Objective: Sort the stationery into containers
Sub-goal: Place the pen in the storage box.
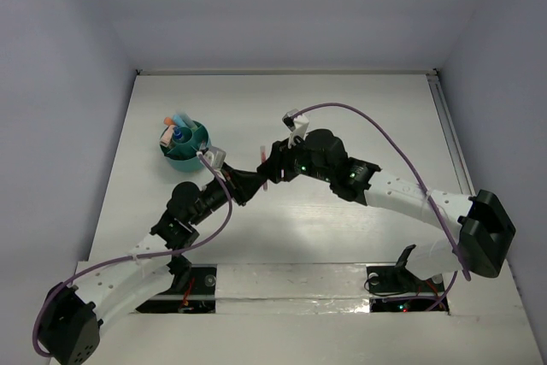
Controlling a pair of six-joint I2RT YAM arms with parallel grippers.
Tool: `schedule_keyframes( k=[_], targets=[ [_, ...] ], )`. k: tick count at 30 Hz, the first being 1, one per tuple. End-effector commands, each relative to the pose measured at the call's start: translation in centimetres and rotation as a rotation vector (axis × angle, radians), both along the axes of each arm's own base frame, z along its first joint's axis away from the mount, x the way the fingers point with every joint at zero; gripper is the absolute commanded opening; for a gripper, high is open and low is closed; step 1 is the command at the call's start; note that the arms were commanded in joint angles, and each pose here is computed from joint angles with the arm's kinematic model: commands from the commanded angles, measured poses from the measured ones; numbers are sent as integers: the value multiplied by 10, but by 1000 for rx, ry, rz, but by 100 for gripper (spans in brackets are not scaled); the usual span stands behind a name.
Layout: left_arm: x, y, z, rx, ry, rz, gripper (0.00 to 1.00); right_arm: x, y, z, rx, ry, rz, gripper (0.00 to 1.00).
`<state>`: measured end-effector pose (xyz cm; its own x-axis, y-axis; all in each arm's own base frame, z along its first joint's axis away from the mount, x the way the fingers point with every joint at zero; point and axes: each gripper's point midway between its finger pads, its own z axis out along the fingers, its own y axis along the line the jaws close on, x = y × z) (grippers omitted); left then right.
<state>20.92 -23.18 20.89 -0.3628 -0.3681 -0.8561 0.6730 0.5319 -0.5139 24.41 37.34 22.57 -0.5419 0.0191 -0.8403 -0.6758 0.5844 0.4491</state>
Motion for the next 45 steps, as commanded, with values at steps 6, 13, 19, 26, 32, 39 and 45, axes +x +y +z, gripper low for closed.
schedule_keyframes(
  k=[6,13,19,26,32,39,45],
  targets=[
    [-4,-3,12,-48,-54,-35,0,9,1,30,55,-52,-25,61],
    [-4,-8,1,-30,-33,-55,0,10,7,41,105,-65,-20,62],
    [-3,-4,4,-28,-47,-31,0,12,5,39,97,-63,-34,43],
    [-2,-2,11,-39,-65,-20,0,11,5,29,73,-41,-28,37],
    [-2,-1,15,-52,-70,-16,0,14,4,36,94,-64,-44,3],
    [1,15,49,-134,-94,75,48,32,16,51,120,-125,-50,0],
    [3,45,76,-133,-89,216,68,60,24,83,199,-210,-73,0]
  ],
)
